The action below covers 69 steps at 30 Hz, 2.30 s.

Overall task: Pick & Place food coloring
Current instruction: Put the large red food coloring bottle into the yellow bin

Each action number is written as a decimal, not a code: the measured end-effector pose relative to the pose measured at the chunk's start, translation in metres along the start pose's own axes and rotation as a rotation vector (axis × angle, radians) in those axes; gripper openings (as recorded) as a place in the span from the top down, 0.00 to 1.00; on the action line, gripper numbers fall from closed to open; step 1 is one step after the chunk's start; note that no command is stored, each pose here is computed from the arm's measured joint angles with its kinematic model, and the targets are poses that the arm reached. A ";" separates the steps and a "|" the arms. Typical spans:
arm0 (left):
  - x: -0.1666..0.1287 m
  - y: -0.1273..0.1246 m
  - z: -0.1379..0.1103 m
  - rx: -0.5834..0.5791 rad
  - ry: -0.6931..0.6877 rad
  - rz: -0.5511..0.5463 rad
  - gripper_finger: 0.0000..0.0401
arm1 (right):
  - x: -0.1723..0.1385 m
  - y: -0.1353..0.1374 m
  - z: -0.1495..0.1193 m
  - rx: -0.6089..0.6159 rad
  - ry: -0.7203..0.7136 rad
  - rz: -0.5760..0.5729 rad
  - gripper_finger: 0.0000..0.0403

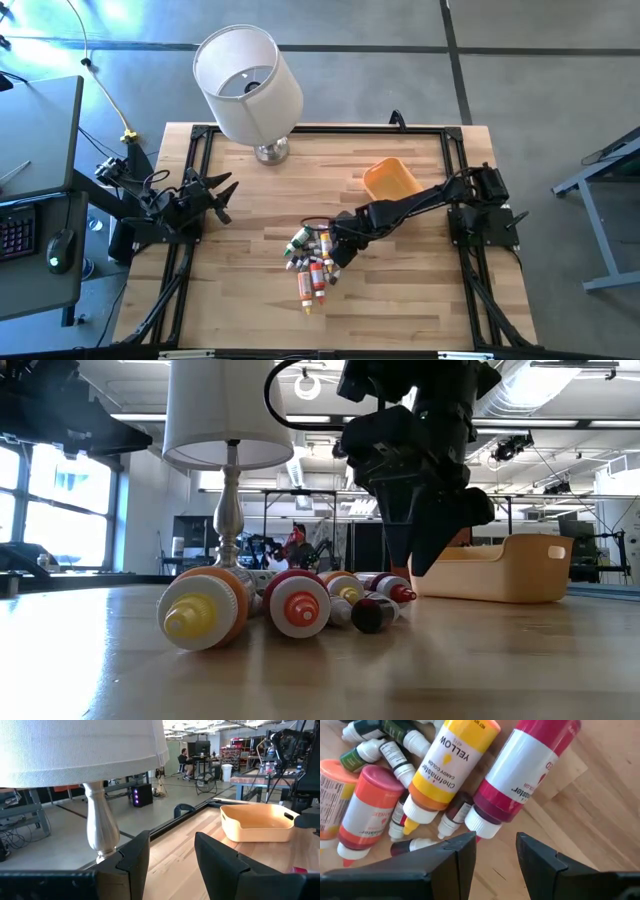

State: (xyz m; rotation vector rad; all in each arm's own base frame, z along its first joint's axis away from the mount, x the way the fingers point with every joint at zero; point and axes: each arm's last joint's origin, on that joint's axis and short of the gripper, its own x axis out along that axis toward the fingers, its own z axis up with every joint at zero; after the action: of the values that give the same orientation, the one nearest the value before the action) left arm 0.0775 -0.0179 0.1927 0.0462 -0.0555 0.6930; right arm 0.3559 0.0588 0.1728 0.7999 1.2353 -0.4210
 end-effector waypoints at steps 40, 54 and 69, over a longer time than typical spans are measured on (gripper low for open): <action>0.000 -0.002 -0.010 -0.038 0.040 -0.010 0.61 | 0.025 -0.001 0.003 -0.073 0.002 -0.024 0.67; 0.000 -0.002 -0.010 -0.070 0.037 -0.009 0.61 | 0.024 -0.002 0.002 -0.178 -0.014 -0.056 0.67; 0.000 -0.001 -0.005 -0.127 0.020 -0.006 0.61 | -0.041 -0.013 -0.005 -0.168 -0.031 -0.079 0.72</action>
State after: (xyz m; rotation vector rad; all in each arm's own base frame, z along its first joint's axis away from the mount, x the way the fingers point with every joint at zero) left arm 0.0783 -0.0186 0.1876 -0.0826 -0.0805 0.6823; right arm 0.3318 0.0483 0.2068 0.6012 1.2583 -0.3869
